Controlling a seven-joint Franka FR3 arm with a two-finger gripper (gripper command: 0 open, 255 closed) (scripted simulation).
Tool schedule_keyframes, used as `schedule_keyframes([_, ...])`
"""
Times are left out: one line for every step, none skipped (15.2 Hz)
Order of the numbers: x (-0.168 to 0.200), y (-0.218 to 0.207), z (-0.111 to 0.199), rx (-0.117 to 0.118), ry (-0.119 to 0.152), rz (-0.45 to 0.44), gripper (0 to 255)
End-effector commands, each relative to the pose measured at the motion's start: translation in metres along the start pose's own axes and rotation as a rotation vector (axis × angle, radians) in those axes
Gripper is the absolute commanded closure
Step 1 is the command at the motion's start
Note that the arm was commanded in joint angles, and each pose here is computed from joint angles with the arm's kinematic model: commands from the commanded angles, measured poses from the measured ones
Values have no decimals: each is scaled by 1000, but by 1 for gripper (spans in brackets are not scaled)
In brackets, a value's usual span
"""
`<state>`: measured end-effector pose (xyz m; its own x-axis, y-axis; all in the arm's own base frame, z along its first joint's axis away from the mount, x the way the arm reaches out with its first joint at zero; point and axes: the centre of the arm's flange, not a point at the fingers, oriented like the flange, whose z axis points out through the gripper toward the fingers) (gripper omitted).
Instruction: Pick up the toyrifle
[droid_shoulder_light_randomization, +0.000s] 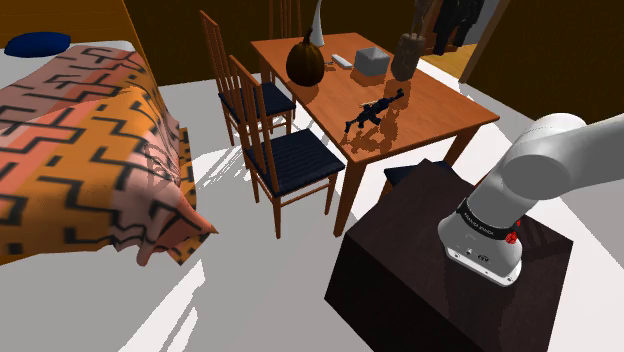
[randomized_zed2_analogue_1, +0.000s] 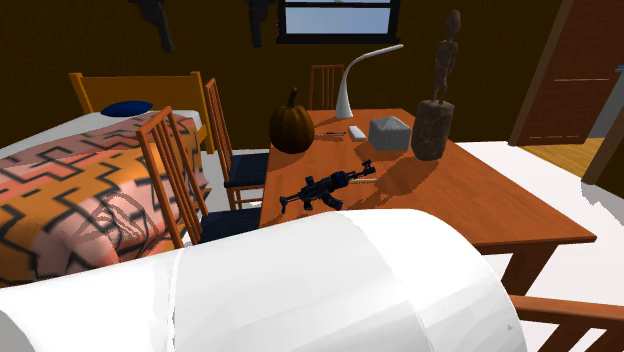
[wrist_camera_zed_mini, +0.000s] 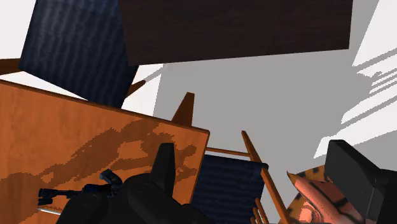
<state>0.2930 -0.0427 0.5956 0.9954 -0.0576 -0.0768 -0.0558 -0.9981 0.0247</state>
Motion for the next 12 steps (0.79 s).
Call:
schedule_keyframes([0,0,0,0,0,0,0])
schedule_keyframes([3,10,8,0,0,-28,0])
schedule_keyframes([6,20,16,-1,0,-56,0])
schedule_keyframes([9,30,23,-1,1,-84,0])
schedule_keyframes([13,40,31,-2,1,-112,0])
schedule_keyframes([16,50,39,-2,1,-140,0])
schedule_keyframes([20,60,47,-2,1,-167,0])
schedule_keyframes([25,70,55,-3,1,-195,0])
schedule_keyframes([30,79,62,-3,2,-223,0])
schedule_keyframes([34,89,70,-4,2,-251,0])
schedule_keyframes([40,98,78,-4,2,-279,0])
schedule_keyframes([45,107,86,-4,2,-307,0])
